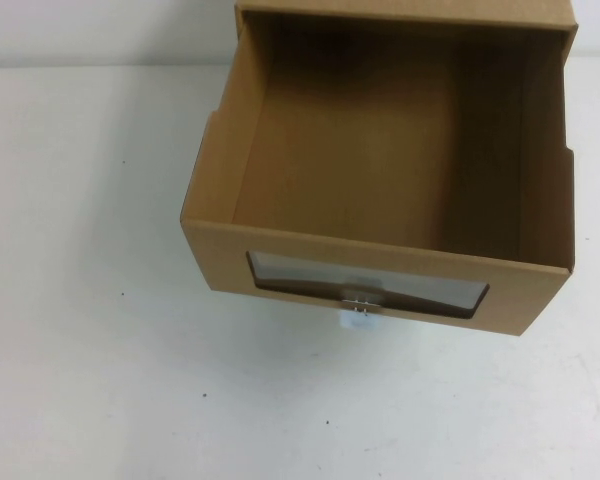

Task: Open the shoe box
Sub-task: 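Pull the top drawer of the cardboard box fully open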

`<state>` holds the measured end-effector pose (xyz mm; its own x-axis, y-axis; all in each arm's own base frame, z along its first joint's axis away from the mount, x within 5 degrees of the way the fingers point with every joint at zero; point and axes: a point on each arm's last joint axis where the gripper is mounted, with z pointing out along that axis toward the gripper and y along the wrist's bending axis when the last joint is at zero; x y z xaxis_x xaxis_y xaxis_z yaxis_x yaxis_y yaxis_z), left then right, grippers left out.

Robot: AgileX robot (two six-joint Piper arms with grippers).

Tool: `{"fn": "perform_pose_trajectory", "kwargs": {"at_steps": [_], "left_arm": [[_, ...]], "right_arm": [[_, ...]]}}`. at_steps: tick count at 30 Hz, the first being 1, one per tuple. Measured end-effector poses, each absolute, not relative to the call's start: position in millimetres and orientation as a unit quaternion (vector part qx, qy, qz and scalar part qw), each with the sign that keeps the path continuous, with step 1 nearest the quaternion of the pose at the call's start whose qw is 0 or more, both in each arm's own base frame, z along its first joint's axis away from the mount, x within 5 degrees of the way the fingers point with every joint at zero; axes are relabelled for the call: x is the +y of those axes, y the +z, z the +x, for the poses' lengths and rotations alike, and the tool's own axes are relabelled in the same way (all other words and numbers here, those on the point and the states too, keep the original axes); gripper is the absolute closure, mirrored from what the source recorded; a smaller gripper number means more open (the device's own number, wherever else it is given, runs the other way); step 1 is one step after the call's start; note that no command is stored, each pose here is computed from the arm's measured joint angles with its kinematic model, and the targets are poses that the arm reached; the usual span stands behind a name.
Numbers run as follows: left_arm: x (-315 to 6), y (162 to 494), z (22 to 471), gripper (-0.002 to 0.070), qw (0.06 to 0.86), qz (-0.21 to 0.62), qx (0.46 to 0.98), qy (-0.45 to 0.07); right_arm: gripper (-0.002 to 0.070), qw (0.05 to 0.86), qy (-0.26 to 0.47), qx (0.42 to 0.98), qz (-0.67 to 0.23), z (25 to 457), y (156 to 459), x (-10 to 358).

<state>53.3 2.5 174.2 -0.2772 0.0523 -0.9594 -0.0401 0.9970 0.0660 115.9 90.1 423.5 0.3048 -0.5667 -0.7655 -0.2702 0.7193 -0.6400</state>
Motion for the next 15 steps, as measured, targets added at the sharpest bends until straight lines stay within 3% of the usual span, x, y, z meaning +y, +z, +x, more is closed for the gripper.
{"fn": "perform_pose_trajectory", "kwargs": {"at_steps": [7, 11, 15], "left_arm": [[3, 174, 53, 0.0679, 0.601, 0.004, 0.798, 0.038], [3, 174, 53, 0.0679, 0.601, 0.004, 0.798, 0.038], [3, 174, 53, 0.0679, 0.601, 0.004, 0.798, 0.038]], "right_arm": [[0.0695, 0.795, 0.007, 0.520, -0.312, 112, 444, 68], [0.0695, 0.816, -0.006, 0.483, -0.318, 102, 451, 56], [0.0695, 0.817, -0.034, 0.496, -0.290, 104, 452, 46]]}}
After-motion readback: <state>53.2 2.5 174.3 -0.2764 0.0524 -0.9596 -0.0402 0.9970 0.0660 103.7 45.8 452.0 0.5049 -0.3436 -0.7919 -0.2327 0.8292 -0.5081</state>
